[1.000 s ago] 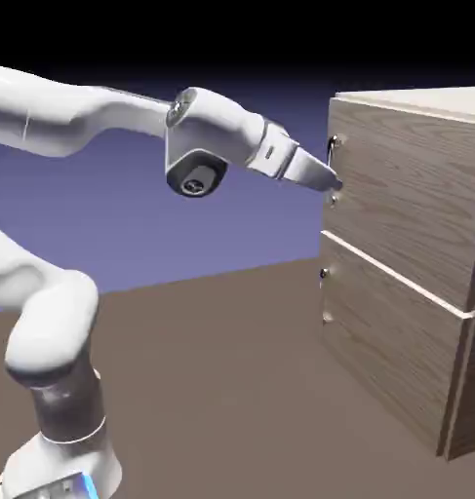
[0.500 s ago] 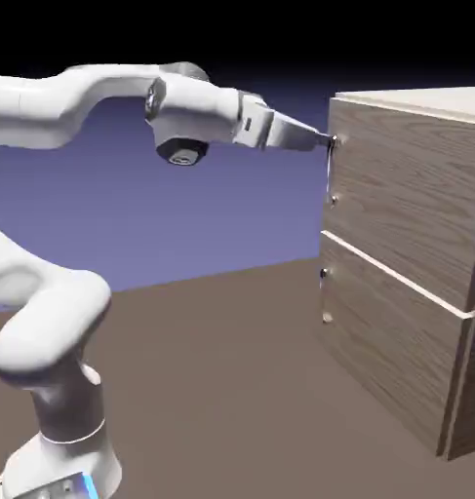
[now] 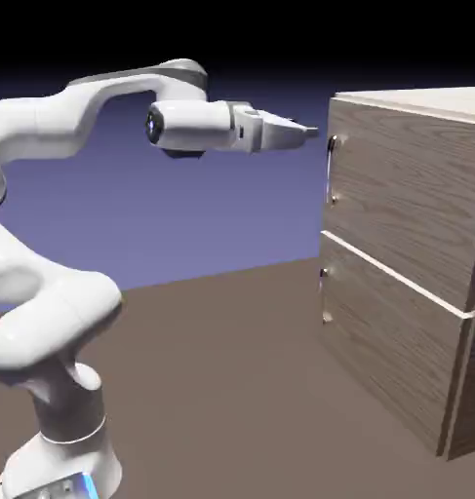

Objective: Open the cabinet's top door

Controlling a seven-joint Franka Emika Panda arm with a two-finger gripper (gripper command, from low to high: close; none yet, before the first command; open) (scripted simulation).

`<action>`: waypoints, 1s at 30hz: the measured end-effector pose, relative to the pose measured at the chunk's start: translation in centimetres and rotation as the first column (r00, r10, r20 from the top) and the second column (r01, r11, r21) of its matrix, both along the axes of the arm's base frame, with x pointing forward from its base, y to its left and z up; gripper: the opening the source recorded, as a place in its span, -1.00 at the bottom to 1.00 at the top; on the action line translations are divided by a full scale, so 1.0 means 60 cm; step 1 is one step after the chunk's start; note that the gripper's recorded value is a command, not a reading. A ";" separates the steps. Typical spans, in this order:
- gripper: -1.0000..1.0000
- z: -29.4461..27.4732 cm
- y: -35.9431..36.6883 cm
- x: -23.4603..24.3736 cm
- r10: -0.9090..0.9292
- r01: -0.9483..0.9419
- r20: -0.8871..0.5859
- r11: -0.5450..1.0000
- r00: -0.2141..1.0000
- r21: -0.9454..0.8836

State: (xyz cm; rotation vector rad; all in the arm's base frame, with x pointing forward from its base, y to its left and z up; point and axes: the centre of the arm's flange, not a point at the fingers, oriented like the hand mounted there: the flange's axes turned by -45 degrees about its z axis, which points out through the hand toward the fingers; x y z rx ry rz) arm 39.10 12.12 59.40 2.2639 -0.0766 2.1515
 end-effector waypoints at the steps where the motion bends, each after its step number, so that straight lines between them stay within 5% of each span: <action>1: 0.00 -0.008 0.008 0.005 0.001 -0.001 0.006 1.000 1.000 -0.002; 21: 0.00 -0.187 0.109 0.181 0.005 -0.004 0.050 1.000 0.999 -0.024; 22: -1.00 -0.187 0.108 0.193 0.005 -0.004 0.050 1.000 0.999 -0.024; 30: -1.00 -0.187 0.079 0.118 0.120 -0.119 0.051 0.993 0.991 -0.024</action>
